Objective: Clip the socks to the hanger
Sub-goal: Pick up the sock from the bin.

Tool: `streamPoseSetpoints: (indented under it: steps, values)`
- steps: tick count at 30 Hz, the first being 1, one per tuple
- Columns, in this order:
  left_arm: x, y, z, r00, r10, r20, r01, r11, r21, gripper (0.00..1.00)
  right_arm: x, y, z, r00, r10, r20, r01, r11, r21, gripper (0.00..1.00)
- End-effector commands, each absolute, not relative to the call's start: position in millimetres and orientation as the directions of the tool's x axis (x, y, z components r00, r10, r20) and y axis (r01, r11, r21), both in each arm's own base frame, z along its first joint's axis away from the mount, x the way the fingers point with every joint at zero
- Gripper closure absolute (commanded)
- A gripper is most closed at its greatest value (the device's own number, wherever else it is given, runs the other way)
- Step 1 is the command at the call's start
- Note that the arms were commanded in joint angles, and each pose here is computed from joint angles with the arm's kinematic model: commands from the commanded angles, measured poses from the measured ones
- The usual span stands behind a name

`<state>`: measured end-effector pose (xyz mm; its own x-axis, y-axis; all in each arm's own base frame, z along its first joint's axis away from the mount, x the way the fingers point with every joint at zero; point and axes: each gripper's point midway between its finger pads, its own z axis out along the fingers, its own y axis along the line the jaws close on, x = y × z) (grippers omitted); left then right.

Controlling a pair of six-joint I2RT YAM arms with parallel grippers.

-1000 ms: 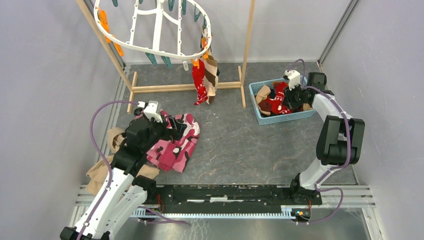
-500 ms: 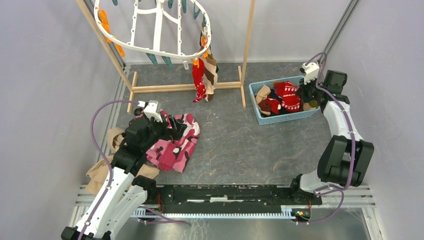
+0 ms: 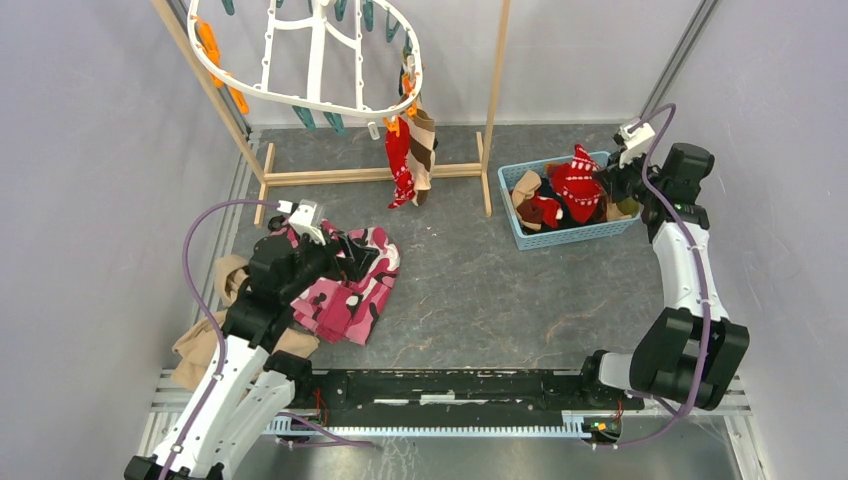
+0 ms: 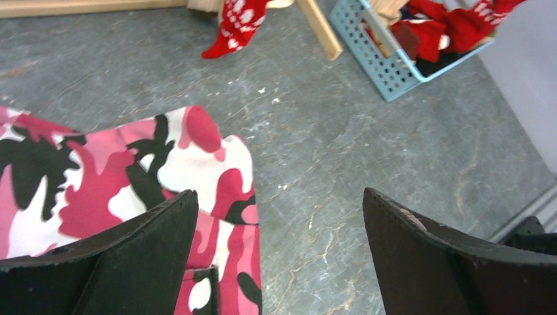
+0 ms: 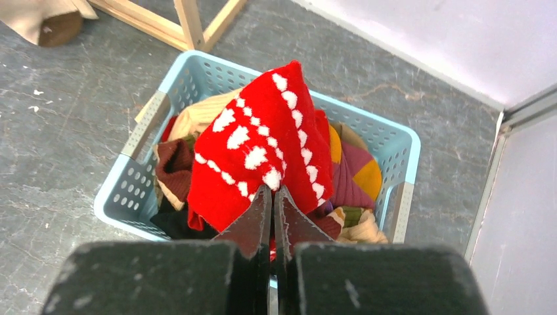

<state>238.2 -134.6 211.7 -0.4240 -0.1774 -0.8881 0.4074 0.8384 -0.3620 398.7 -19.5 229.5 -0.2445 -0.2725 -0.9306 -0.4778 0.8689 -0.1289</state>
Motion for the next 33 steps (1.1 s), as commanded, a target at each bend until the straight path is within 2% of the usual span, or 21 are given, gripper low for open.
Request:
streamPoseSetpoints:
  steps: [1, 5, 10, 12, 22, 28, 33]
  values:
    - [227.3, -157.2, 241.0, -0.351, -0.200, -0.915, 0.566, 0.733, -0.377, 0.00, 391.4, -5.2, 270.6, -0.097, -0.282, -0.954, -0.520, 0.832, -0.193, 1.00]
    - [217.1, -168.6, 257.6, -0.328, -0.287, -0.900, 0.623, 0.650, -0.434, 0.00, 380.1, 7.3, 285.1, -0.036, -0.301, -0.953, -0.574, 0.787, -0.226, 1.00]
    - [223.4, -162.7, 257.0, -0.318, -0.419, -0.851, 0.562, 0.639, -0.525, 0.00, 366.6, 26.8, 294.2, 0.002, -0.285, -0.959, -0.670, 0.711, -0.212, 1.00]
    - [221.8, -165.9, 249.5, -0.342, -0.476, -0.810, 0.554, 0.594, -0.583, 0.00, 359.3, 36.4, 297.0, 0.021, -0.267, -0.963, -0.715, 0.670, -0.201, 1.00]
    - [200.4, -191.8, 247.4, -0.469, -0.592, -0.655, 0.635, 0.291, -0.716, 0.02, 327.3, 66.6, 297.7, 0.053, -0.214, -0.975, -0.839, 0.521, -0.159, 1.00]
    - [201.6, -199.9, 260.7, -0.496, -0.614, -0.614, 0.639, 0.220, -0.737, 0.03, 306.5, 95.7, 285.5, 0.092, -0.210, -0.973, -0.904, 0.392, -0.169, 1.00]
    - [201.3, -209.6, 270.5, -0.517, -0.667, -0.536, 0.606, 0.156, -0.780, 0.04, 287.3, 124.4, 275.3, 0.136, -0.197, -0.971, -0.946, 0.266, -0.187, 1.00]
